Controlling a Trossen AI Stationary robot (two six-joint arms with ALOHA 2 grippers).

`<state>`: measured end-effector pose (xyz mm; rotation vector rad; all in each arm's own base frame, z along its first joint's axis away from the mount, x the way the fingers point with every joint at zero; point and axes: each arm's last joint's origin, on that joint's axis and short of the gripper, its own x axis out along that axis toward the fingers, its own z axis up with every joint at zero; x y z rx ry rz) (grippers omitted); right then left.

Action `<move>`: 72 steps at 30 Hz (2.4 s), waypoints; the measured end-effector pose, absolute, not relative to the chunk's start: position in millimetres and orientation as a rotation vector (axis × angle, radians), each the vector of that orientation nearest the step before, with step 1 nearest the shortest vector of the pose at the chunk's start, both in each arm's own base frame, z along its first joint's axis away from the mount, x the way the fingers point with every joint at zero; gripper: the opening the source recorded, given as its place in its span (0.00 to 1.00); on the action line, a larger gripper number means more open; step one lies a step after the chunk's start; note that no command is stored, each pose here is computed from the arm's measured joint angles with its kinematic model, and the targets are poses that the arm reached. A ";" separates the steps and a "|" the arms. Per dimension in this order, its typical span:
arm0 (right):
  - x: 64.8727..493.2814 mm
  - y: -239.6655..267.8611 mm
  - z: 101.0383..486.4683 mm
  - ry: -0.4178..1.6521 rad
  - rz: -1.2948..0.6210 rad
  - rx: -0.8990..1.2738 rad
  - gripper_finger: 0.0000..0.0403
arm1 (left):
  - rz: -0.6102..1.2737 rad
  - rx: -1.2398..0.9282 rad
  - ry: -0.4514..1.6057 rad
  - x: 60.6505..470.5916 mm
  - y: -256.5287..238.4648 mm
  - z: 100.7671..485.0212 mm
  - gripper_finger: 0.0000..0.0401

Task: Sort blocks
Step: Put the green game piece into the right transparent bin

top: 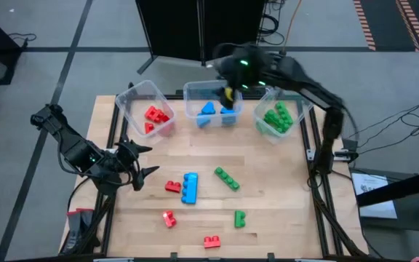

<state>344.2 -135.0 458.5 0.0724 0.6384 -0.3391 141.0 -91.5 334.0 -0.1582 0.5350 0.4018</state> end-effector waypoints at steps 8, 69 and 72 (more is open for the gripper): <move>320.8 -42.6 459.5 0.850 -0.299 0.130 0.66 | 0.408 -0.143 0.544 140.1 -90.7 333.2 0.84; 187.0 79.2 530.4 0.230 0.143 0.020 0.66 | 0.311 -0.199 0.628 140.3 -94.5 331.6 0.84; 187.2 81.9 491.9 0.171 0.164 0.010 0.66 | 0.310 -0.202 0.626 140.5 -94.6 331.7 0.84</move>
